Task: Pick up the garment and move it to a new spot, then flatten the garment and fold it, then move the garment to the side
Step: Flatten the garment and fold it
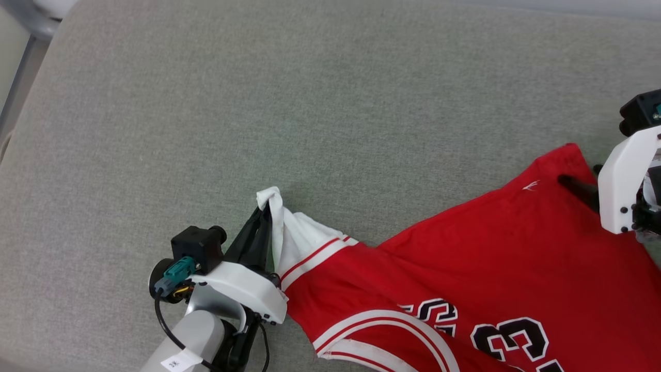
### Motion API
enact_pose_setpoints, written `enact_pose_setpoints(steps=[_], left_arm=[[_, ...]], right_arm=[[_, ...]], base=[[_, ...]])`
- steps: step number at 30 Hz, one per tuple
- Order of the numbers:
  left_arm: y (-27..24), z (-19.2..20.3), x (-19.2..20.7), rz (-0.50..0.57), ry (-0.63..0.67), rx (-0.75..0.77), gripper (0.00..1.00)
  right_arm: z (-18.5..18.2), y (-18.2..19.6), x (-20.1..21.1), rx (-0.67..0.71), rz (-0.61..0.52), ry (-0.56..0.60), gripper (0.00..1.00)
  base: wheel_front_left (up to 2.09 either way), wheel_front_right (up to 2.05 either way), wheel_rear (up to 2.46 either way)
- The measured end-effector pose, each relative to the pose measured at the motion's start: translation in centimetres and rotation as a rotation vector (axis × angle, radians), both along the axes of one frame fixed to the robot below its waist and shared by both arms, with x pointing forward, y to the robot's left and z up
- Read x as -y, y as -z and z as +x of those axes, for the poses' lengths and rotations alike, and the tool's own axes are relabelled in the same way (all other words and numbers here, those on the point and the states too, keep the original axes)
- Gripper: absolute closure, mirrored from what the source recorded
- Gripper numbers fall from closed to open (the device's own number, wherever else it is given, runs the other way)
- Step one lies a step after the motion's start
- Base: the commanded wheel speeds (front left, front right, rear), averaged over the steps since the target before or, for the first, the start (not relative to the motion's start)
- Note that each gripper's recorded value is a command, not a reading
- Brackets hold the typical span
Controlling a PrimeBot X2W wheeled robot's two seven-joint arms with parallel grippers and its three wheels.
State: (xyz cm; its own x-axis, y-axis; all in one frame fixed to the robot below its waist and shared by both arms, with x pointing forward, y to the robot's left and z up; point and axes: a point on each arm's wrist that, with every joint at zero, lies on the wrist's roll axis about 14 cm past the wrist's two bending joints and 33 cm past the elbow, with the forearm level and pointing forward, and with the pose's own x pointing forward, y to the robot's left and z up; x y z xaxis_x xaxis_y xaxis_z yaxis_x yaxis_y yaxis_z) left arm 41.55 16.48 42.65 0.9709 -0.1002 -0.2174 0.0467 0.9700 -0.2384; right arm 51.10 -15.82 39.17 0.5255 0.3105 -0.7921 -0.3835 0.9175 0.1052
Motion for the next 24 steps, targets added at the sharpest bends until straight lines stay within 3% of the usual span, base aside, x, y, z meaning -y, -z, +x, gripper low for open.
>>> enact_pose_setpoints(steps=[7,8,10,16,24], left_arm=[[1.7,0.4,-0.4,0.002,-0.017,-0.032,1.0],[1.8,0.4,-0.4,0.003,-0.017,-0.033,1.0],[2.1,0.4,-0.4,0.003,-0.015,-0.041,1.0],[2.0,0.4,-0.8,0.005,-0.022,-0.036,1.0],[-0.4,1.2,-3.3,0.059,-0.034,0.026,1.0]], right_arm=[[-0.6,3.8,-0.7,-0.138,-0.04,-0.059,0.0],[-0.7,4.1,-0.7,-0.159,-0.036,-0.057,0.41],[-0.9,4.3,-0.6,-0.189,-0.029,-0.053,1.0],[-2.0,4.1,-0.9,-0.219,-0.018,-0.067,1.0],[-0.2,-0.2,0.2,0.01,0.036,0.016,1.0]], base=[[0.0,0.0,0.0],[0.0,0.0,0.0],[0.0,0.0,0.0],[0.0,0.0,0.0],[0.0,0.0,0.0]])
